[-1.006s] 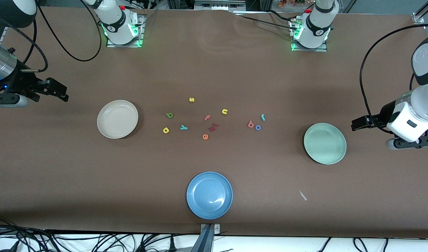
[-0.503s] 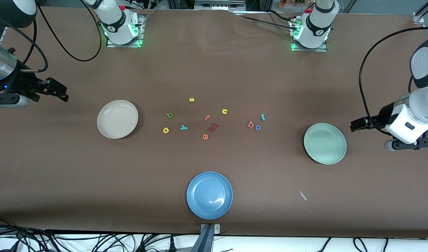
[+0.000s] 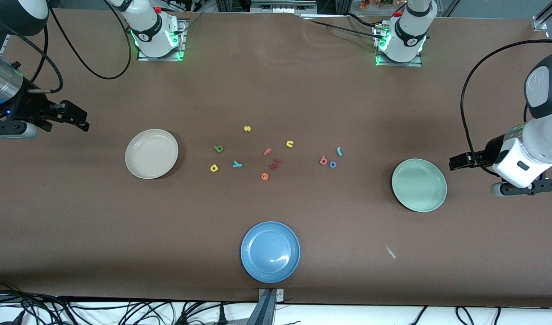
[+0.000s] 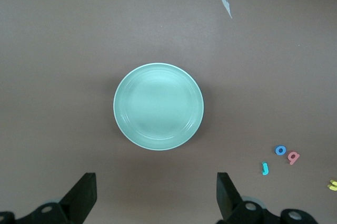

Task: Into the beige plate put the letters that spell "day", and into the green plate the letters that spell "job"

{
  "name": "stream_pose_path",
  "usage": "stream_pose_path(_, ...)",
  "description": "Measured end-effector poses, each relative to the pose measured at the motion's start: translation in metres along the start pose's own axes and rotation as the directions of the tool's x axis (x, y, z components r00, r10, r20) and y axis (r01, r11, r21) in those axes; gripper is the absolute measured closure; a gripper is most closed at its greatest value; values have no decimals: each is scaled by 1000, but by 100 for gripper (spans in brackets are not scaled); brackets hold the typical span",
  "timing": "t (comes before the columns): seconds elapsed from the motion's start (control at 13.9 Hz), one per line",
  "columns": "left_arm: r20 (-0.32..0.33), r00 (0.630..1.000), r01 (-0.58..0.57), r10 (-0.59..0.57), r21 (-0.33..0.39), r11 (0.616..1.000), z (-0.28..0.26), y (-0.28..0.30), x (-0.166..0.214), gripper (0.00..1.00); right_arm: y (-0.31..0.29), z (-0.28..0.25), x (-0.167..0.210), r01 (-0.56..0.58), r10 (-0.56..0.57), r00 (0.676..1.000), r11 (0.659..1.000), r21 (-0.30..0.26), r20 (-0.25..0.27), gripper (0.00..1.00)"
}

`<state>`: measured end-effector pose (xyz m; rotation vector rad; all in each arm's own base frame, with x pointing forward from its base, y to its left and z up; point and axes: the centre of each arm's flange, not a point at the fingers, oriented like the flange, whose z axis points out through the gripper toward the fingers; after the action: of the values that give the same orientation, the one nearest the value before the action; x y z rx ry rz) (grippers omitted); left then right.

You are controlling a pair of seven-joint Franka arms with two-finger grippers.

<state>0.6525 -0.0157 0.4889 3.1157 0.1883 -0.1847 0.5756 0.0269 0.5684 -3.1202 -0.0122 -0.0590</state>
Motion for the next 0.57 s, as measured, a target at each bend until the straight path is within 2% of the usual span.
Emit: stream_pose_path(0.57,63,998,-20,21,-15,1000,36,26,5,0,0,0,0,0,0,1000,1000,0,0,0)
